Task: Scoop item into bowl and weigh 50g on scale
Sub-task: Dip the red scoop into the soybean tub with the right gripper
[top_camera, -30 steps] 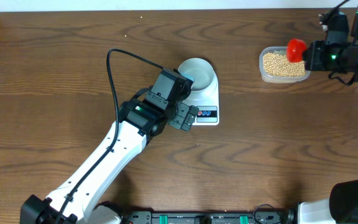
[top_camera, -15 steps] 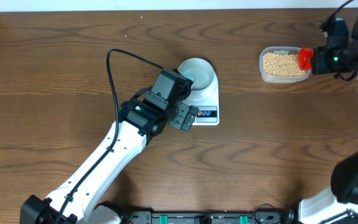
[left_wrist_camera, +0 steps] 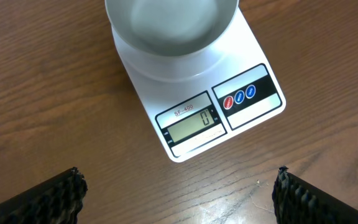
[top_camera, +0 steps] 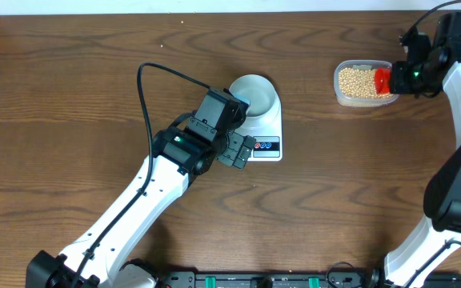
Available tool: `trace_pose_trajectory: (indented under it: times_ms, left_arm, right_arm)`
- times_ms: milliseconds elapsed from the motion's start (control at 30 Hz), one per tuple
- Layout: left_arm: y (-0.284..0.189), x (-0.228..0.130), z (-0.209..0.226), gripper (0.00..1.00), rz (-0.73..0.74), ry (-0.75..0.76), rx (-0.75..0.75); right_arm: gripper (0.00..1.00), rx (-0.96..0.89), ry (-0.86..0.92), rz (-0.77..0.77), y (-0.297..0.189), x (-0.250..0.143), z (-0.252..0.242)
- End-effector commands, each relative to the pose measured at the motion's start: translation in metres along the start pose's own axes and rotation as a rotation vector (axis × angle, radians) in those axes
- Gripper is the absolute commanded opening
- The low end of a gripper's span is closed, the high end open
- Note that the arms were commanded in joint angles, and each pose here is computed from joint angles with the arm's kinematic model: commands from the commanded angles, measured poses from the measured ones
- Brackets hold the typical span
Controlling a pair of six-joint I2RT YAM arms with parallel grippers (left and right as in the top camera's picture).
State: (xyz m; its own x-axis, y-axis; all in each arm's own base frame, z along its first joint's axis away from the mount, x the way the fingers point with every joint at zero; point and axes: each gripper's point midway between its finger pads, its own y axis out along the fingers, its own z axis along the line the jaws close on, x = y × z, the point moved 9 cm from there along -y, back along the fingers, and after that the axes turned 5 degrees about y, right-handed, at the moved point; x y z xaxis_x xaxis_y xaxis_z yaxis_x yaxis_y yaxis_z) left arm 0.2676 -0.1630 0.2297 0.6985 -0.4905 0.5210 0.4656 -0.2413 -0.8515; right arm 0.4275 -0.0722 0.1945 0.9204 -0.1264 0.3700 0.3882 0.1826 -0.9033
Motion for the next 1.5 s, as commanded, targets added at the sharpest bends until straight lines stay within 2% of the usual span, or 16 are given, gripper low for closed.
trace_pose_trajectory:
  times_ms: [0, 233, 533, 733, 1233, 1467]
  left_arm:
    - [0.0, 0.0, 0.001, 0.98, 0.001, -0.004, 0.001]
    - [0.0, 0.0, 0.001, 0.98, 0.001, -0.004, 0.001]
    - [0.0, 0.0, 0.001, 0.98, 0.001, -0.004, 0.001]
    - [0.0, 0.0, 0.001, 0.98, 0.001, -0.004, 0.001]
    - [0.0, 0.0, 0.001, 0.98, 0.001, -0.004, 0.001]
    - [0.0, 0.0, 0.001, 0.98, 0.001, -0.004, 0.001]
  right_arm:
    - [0.01, 0.117, 0.076, 0.049, 0.023, -0.003, 0.002]
    - [0.01, 0.288, 0.174, 0.104, 0.046, -0.009, -0.001]
    - [0.01, 0.512, 0.294, 0.037, 0.024, -0.008, -0.032]
    - [0.01, 0.591, 0.362, 0.002, 0.011, -0.012, -0.054]
    - [0.01, 0.754, 0.439, -0.058, -0.008, -0.016, -0.075]
    - [0.01, 0.871, 0.402, -0.101, -0.018, -0.018, -0.074]
